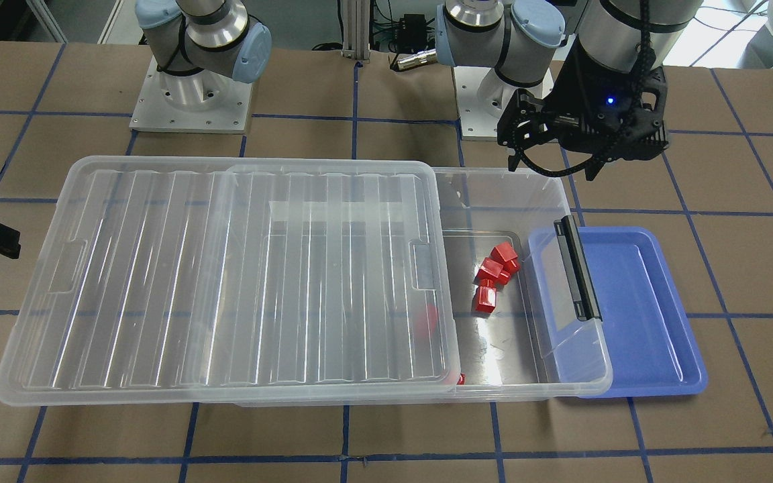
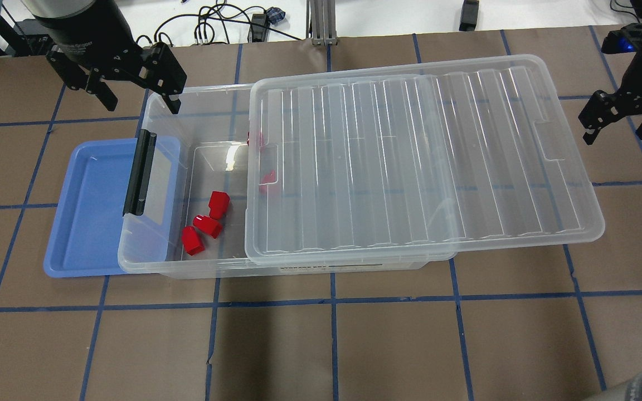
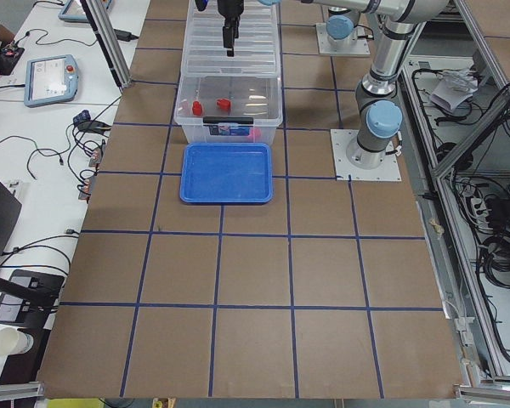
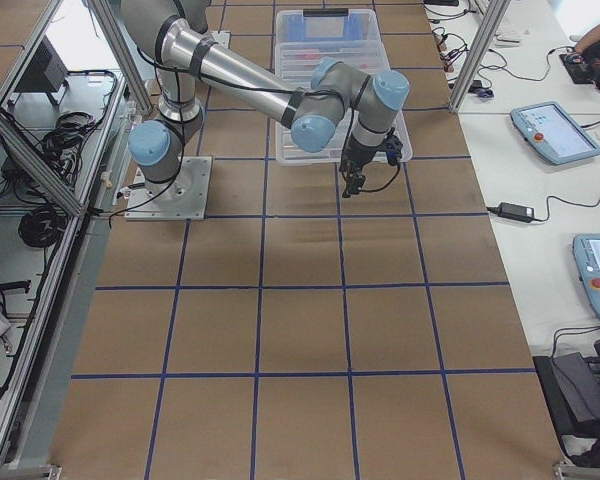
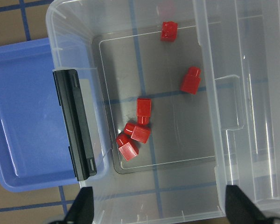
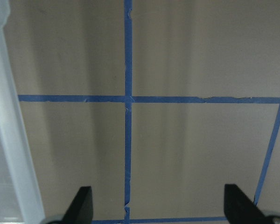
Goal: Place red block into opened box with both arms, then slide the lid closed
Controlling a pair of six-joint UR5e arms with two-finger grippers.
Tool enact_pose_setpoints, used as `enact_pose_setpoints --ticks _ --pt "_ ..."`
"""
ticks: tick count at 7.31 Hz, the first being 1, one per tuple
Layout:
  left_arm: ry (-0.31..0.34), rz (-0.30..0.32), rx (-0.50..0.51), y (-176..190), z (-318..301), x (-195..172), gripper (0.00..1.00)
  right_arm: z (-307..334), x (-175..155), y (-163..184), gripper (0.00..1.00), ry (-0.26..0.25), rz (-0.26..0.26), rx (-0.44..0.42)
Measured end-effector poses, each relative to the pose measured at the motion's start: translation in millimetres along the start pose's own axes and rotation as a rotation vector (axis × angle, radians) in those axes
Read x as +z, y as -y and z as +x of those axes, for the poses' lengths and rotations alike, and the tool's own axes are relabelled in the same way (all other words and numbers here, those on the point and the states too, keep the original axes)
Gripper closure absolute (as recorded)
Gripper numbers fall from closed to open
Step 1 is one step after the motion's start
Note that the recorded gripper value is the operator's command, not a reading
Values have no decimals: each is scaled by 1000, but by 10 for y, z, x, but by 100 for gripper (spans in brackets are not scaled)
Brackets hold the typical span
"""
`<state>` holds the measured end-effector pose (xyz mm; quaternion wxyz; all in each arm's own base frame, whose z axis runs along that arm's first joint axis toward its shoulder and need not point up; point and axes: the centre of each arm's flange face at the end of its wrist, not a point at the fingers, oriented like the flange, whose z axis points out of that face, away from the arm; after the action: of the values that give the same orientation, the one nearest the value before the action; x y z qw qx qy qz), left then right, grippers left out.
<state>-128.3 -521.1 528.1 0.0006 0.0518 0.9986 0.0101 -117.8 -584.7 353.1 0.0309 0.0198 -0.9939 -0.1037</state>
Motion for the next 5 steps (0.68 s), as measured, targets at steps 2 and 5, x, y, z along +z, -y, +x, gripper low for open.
enact_pose_setpoints --ticks 2,5 --pt "-22 2 -19 -17 -49 111 0 -182 5 42 0 1 -4 -28" --pt "-29 60 -20 -40 -11 12 0 -312 19 36 0 50 8 -31"
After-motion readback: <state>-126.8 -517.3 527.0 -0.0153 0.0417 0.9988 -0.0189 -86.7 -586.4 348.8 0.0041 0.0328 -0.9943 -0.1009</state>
